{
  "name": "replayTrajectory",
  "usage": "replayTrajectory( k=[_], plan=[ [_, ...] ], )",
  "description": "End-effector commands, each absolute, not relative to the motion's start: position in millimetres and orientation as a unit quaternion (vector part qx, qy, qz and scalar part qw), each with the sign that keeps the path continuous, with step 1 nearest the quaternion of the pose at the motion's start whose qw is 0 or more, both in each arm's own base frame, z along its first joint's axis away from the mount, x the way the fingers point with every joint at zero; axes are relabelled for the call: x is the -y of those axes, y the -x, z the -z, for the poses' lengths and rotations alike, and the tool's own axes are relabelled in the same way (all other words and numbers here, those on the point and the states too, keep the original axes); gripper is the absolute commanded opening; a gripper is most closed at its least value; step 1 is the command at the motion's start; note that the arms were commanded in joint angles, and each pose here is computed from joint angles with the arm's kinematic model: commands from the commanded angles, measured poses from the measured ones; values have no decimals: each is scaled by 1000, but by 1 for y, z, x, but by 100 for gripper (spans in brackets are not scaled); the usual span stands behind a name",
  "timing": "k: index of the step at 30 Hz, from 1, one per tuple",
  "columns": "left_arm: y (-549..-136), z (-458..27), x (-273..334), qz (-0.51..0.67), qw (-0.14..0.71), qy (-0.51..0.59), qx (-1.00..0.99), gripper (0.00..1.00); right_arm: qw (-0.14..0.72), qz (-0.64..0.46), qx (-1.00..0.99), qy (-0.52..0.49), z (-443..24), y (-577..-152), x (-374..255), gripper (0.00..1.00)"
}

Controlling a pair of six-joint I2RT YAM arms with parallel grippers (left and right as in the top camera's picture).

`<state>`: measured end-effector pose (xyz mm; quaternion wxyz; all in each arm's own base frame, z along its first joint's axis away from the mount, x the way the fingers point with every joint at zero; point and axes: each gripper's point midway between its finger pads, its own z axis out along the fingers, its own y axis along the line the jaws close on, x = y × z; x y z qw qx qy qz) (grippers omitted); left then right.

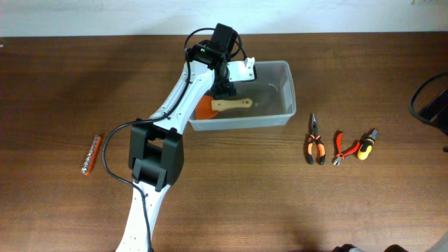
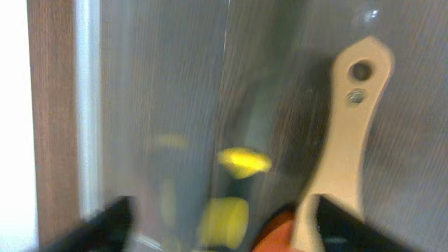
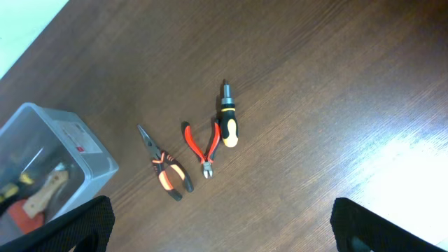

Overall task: Pack container
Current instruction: 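Carry the file with the left gripper into the container and release, then lower the left gripper and grasp the orange socket-bit holder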

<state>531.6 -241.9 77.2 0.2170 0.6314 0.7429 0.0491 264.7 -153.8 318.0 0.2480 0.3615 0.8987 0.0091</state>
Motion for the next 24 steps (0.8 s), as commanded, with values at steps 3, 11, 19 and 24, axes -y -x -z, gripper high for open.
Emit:
replayTrajectory(
  k=[3,11,19,24],
  plan=[
    [-539,-116,234,-39,256,-529,-808,99,255,-10,-897,-361,-322,-264,153,99],
    [-502,-231,190,-55,283,-462,-839,99,253,-10,-898,-361,-322,-263,153,99],
    [-441,-238,75,-37,161,-292,-942,99,249,-11,-898,-362,-321,-262,152,99],
    [-407,-190,-26,-21,31,-82,-996,100,250,-11,-898,-361,-321,-262,152,99]
  ],
)
